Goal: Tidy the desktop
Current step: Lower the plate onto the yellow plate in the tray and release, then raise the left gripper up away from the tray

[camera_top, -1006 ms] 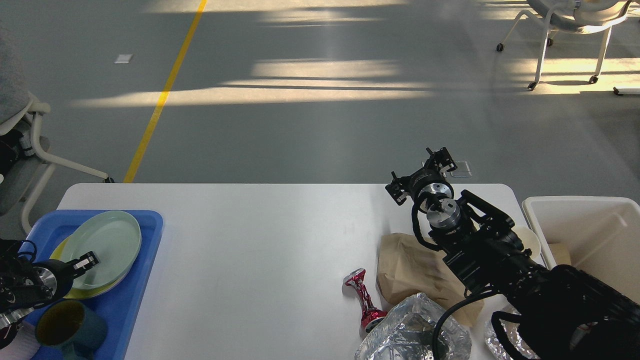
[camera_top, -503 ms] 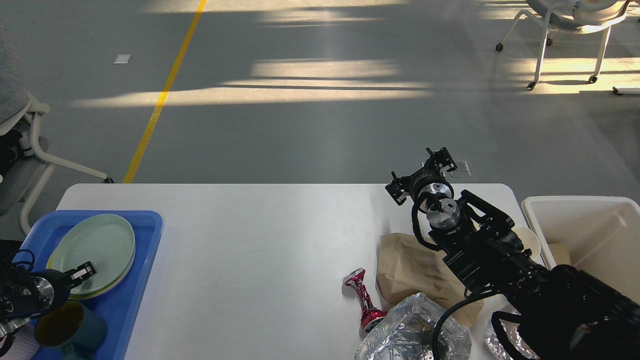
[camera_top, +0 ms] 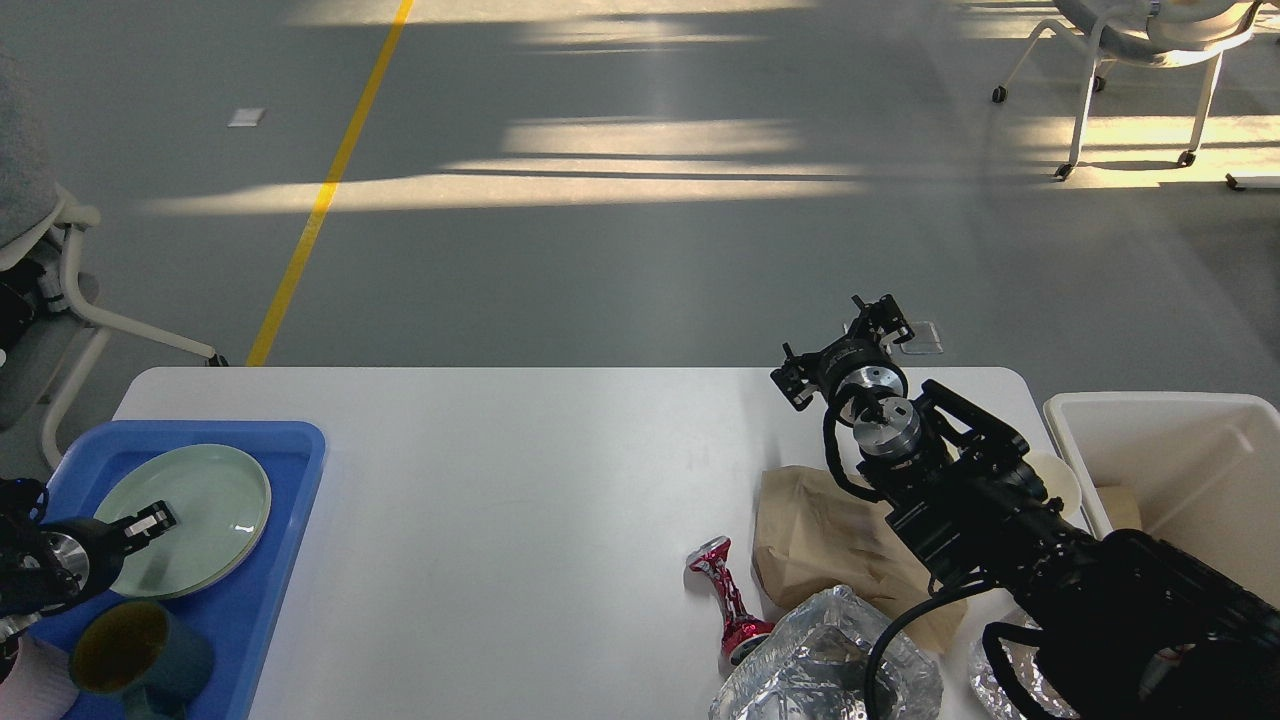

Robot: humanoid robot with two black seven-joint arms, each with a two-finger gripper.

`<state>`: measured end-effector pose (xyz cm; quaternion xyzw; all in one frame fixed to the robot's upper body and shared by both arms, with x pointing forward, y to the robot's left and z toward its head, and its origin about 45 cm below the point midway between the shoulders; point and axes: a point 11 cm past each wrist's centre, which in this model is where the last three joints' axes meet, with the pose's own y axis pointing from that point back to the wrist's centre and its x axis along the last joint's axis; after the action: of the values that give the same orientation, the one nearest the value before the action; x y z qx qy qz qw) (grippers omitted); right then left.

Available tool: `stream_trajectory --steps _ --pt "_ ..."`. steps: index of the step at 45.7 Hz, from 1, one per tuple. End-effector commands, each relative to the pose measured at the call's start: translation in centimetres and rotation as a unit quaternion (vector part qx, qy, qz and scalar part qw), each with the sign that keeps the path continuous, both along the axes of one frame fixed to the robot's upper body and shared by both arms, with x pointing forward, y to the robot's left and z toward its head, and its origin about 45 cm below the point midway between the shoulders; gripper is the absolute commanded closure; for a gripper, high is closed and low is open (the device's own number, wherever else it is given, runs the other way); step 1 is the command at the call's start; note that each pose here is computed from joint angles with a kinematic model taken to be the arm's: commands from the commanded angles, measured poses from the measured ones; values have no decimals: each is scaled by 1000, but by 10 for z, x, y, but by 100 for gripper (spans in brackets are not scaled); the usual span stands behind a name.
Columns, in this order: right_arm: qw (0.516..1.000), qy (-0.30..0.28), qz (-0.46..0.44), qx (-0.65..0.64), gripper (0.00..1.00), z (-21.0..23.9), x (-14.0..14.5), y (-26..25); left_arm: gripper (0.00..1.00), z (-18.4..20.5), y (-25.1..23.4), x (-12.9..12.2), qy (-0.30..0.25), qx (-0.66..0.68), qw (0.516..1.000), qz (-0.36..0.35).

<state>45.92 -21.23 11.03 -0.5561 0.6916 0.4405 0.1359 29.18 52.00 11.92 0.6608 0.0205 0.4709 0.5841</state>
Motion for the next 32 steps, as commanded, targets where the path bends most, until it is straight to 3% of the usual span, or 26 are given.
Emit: stream_trajectory --steps 1,22,32 --pt "1000 0 0 0 0 0 0 0 45 27 1 6 -13 -22 1000 9" --pt "1000 0 0 0 0 0 0 0 44 49 -14 21 6 -63 998 -10" --pt "1000 0 0 0 0 0 0 0 40 52 -51 48 22 -60 996 -67"
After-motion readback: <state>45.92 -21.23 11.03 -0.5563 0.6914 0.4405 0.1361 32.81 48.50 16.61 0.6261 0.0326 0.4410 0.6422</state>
